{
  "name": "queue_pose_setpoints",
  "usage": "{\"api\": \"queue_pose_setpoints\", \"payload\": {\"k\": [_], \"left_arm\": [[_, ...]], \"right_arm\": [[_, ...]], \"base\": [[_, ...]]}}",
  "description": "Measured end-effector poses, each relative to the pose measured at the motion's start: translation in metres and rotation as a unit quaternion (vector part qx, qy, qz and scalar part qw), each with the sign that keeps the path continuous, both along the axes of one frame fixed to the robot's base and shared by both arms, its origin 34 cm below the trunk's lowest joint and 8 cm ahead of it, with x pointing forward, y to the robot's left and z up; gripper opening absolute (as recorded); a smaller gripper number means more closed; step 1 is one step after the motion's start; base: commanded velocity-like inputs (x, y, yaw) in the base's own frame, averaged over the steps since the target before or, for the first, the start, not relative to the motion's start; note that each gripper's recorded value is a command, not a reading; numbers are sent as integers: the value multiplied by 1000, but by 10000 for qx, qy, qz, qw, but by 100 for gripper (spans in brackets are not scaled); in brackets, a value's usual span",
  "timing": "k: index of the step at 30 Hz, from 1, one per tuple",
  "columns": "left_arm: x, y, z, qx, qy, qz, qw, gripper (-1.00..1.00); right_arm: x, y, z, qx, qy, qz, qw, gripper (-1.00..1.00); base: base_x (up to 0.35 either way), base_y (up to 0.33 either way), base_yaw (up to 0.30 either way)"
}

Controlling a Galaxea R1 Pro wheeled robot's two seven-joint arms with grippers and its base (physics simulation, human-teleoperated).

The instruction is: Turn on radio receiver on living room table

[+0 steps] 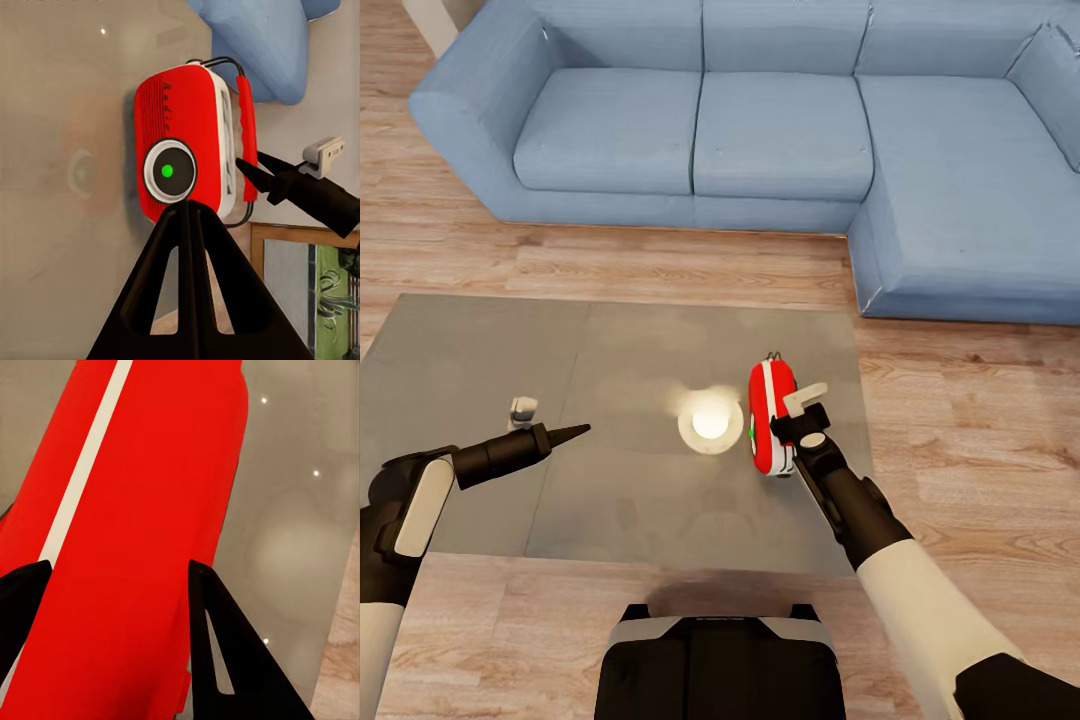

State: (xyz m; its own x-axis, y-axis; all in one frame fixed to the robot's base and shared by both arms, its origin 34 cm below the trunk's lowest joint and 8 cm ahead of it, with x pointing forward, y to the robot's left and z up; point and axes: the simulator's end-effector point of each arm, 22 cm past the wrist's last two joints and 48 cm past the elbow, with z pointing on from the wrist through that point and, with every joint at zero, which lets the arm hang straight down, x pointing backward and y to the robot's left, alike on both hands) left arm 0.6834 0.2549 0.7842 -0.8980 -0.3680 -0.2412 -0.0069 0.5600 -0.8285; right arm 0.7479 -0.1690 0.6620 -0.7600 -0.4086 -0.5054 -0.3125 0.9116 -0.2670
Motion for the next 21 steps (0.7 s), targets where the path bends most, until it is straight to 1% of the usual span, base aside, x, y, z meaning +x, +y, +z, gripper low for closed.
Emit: {"api": "queue_pose_setpoints", "payload": {"k": [18,19,20,21], "left_arm": [[0,0,0,-3,6,2,10000,-100],[0,0,0,-3,6,3,10000,-100],[0,0,-1,-1,11,1,10000,-100],[0,0,-1,-2,8,1,10000,-100]], "right_arm": [[0,0,0,1,-11,4,10000,-100],[0,0,0,1,-11,4,10000,100],[-11,0,-14,33,183,-14,9998,100],[-12,0,-14,29,195,-13,9998,100]], "base": [[0,0,0],[0,0,0],[0,0,0],[0,0,0]]}}
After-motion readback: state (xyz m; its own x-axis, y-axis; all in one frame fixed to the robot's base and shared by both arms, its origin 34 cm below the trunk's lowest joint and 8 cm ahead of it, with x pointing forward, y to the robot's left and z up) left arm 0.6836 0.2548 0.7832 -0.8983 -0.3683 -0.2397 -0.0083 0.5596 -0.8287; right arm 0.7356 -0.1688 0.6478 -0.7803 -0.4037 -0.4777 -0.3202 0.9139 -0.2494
